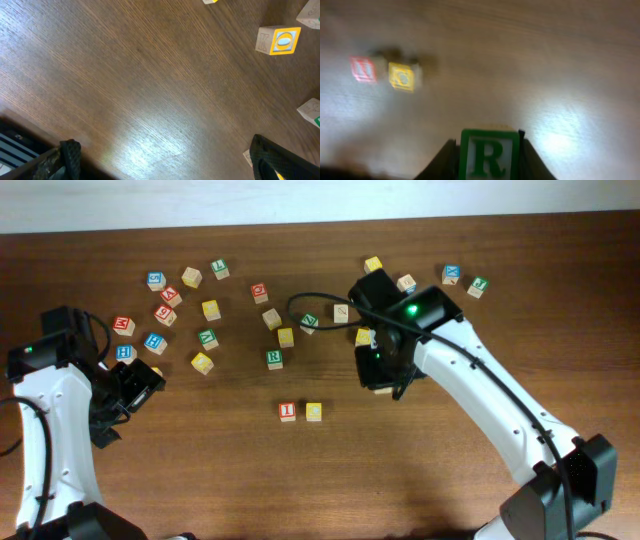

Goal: Spell out ICRA
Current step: 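Carry the R block and lower it right of the C block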

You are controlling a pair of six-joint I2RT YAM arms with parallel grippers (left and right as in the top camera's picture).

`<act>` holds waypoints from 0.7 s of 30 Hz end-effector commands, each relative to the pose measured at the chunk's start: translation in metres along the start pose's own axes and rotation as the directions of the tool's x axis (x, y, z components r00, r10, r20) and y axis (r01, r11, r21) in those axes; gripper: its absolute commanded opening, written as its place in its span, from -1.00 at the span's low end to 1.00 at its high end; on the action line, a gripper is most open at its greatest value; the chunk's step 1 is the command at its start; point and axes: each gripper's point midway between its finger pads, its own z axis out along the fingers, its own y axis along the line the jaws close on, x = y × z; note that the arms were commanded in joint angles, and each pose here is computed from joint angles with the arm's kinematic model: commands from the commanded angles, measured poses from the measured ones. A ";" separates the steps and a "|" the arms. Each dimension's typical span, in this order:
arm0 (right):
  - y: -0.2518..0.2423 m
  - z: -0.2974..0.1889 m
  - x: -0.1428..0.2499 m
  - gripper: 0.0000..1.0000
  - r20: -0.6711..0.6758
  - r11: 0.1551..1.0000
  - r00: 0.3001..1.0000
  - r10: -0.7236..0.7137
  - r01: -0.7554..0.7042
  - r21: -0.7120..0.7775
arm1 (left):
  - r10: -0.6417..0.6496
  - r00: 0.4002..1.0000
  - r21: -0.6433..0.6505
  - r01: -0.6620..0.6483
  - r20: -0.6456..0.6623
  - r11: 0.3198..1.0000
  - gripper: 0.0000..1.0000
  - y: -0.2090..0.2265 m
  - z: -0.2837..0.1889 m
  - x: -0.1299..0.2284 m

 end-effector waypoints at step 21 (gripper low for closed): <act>0.050 0.135 0.016 -0.51 0.205 0.998 0.978 0.045 -0.052 0.028 | 0.010 1.000 0.011 -0.011 0.020 1.000 0.99 -0.001 -0.005 -0.002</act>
